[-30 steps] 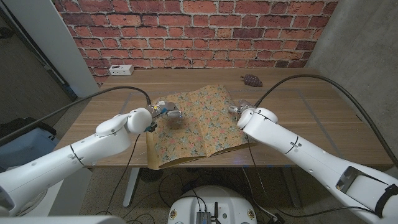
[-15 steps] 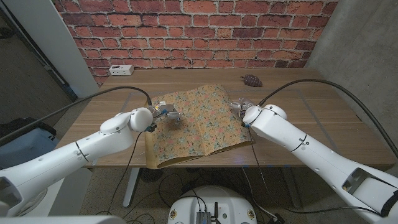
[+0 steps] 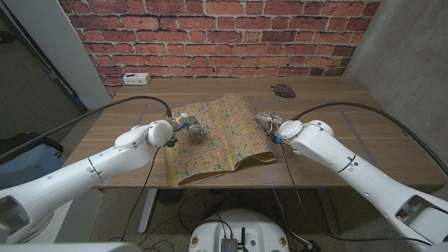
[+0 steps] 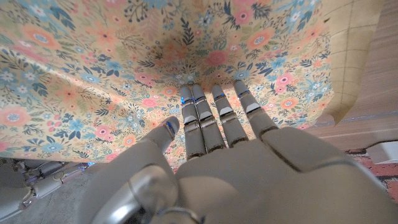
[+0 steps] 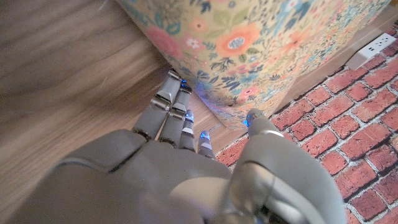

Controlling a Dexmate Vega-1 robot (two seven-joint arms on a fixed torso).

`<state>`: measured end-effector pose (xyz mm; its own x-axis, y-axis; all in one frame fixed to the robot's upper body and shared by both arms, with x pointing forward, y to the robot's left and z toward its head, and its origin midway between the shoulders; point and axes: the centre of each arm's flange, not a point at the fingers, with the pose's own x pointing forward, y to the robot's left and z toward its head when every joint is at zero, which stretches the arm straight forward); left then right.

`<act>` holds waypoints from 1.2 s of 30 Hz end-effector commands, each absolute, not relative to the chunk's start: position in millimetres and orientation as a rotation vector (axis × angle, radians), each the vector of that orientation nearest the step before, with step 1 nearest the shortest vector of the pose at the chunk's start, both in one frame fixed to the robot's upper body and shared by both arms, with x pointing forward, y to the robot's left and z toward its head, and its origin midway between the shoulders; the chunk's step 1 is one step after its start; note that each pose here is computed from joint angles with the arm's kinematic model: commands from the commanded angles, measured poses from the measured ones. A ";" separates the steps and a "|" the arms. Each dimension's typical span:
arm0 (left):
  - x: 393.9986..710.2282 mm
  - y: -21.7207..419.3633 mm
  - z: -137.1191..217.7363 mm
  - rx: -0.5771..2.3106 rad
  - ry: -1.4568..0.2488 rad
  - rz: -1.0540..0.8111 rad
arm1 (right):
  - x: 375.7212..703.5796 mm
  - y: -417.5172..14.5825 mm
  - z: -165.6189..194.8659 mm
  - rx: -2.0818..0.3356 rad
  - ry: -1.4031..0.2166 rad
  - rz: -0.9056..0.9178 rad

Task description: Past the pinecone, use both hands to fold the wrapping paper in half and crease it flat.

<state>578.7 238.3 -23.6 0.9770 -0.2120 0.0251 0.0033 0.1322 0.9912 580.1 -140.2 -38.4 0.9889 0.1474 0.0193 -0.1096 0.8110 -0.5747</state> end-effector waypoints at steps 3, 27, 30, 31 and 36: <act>584.8 236.7 -21.4 1.439 -0.176 -0.163 | 589.4 -153.1 -45.7 -0.144 -0.274 0.305; 591.6 229.9 -12.2 1.467 -0.173 -0.161 | 584.7 -164.6 -32.7 0.006 -0.472 0.345; 591.6 229.7 -11.5 1.465 -0.175 -0.160 | 585.2 -163.5 -32.2 -0.019 -0.425 0.362; 591.7 229.6 -11.5 1.464 -0.175 -0.161 | 585.3 -162.9 -31.8 -0.034 -0.408 0.368; 592.2 228.3 -11.2 1.467 -0.173 -0.162 | 586.9 -158.6 -30.5 -0.041 -0.362 0.445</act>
